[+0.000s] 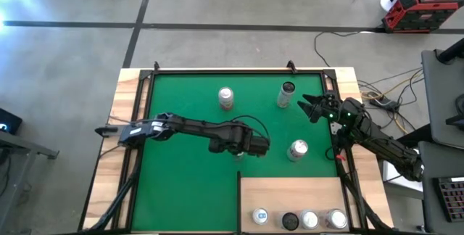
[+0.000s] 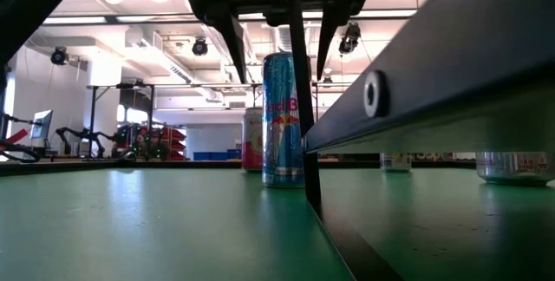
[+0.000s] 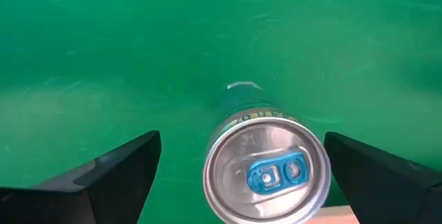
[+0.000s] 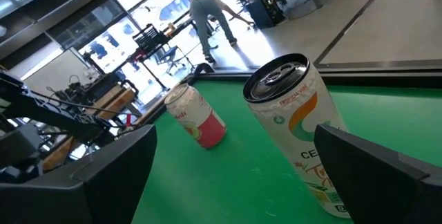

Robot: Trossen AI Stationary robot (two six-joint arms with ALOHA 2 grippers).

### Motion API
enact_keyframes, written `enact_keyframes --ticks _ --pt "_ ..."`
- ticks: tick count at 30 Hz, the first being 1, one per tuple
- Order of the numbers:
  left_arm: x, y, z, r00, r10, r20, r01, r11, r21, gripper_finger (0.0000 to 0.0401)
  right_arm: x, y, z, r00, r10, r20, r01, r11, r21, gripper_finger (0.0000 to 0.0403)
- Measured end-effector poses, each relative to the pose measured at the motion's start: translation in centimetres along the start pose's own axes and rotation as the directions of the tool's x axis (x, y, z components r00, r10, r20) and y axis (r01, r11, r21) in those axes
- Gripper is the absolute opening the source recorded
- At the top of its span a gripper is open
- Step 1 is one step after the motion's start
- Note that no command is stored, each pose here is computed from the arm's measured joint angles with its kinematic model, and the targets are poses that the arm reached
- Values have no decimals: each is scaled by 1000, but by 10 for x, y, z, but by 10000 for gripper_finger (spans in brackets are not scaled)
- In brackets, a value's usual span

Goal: Place canned beverage on shelf
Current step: Move the blue soda can near the shelf

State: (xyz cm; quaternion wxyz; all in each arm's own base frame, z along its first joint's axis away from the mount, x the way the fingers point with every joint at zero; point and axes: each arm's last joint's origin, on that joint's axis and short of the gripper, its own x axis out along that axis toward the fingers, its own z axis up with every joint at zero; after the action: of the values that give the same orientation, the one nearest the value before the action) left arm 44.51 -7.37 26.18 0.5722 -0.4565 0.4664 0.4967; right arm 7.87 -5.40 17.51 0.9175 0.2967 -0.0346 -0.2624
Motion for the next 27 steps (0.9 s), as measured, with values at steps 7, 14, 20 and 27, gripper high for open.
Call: enact_keyframes --ticks 7,14,20,27 --pt "4 0 0 1000 10 -6 -10 1000 -24 371 0 0 0 1000 0 0 0 1000 0 384" --pt "10 -2 -1 1000 0 -7 -1 1000 -25 311 0 0 0 1000 0 0 0 1000 0 384" --pt "18 -3 -3 1000 5 -20 -6 999 -33 229 0 0 0 1000 0 0 0 1000 0 384" --pt "14 -2 -3 999 12 -41 -15 998 -56 214 0 0 0 1000 0 0 0 1000 0 384"
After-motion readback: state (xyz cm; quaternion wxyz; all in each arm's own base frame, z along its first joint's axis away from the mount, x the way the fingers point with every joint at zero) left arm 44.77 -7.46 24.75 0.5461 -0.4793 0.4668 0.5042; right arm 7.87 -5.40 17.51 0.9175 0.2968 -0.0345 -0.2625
